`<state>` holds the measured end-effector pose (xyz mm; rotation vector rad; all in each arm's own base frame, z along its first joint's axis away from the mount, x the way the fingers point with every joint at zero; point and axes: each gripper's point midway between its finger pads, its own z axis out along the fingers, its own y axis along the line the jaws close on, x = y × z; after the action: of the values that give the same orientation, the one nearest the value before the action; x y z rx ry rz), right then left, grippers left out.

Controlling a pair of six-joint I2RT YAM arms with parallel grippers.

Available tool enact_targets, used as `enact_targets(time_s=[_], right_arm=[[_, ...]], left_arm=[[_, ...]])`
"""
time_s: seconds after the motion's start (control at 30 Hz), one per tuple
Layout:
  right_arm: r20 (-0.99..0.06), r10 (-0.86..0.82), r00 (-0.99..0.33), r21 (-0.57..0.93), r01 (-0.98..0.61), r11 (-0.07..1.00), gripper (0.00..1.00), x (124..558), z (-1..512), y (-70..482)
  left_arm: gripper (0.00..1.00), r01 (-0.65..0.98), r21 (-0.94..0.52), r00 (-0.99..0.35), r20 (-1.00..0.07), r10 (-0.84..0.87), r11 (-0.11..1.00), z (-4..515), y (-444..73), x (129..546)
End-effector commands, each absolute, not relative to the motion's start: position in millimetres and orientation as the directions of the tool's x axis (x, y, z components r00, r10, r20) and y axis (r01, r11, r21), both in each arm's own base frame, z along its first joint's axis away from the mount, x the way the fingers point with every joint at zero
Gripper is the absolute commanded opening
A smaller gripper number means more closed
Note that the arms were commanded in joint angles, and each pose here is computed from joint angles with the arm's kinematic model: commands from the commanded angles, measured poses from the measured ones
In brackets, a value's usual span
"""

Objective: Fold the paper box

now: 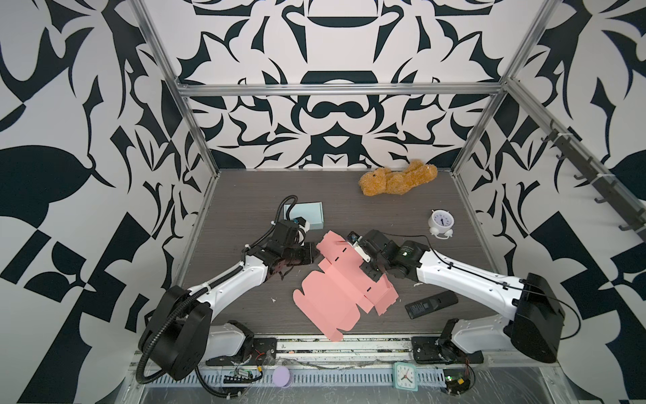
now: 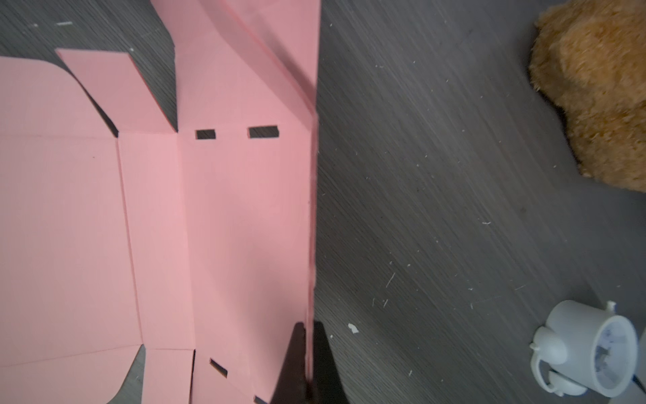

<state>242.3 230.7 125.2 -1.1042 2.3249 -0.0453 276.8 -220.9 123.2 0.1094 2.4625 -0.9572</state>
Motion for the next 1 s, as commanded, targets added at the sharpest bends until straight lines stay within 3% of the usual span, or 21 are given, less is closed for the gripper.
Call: enact_targets(time_s=[0.0,0.17,0.37,0.97], right_arm=[[-0.491,-0.756,-0.433,-0.375,-0.678,0.632,0.00,254,148,236],[-0.449,-0.829,-0.333,-0.498,-0.677,0.542,0.00,251,153,250],[-0.339,-0.911,-0.234,-0.631,-0.662,0.404,0.00,255,149,269],[-0.249,-0.967,-0.049,-0.752,-0.619,0.225,0.00,273,139,301]], left_arm=[[0.10,0.250,-0.634,-0.859,-0.494,-0.134,0.732,135,-206,287],[0.12,0.189,-0.698,-0.861,-0.456,-0.225,0.691,134,-188,316],[0.15,0.181,-0.714,-0.881,-0.423,-0.212,0.676,119,-193,330],[0.16,0.225,-0.771,-0.910,-0.385,-0.154,0.595,97,-208,318]])
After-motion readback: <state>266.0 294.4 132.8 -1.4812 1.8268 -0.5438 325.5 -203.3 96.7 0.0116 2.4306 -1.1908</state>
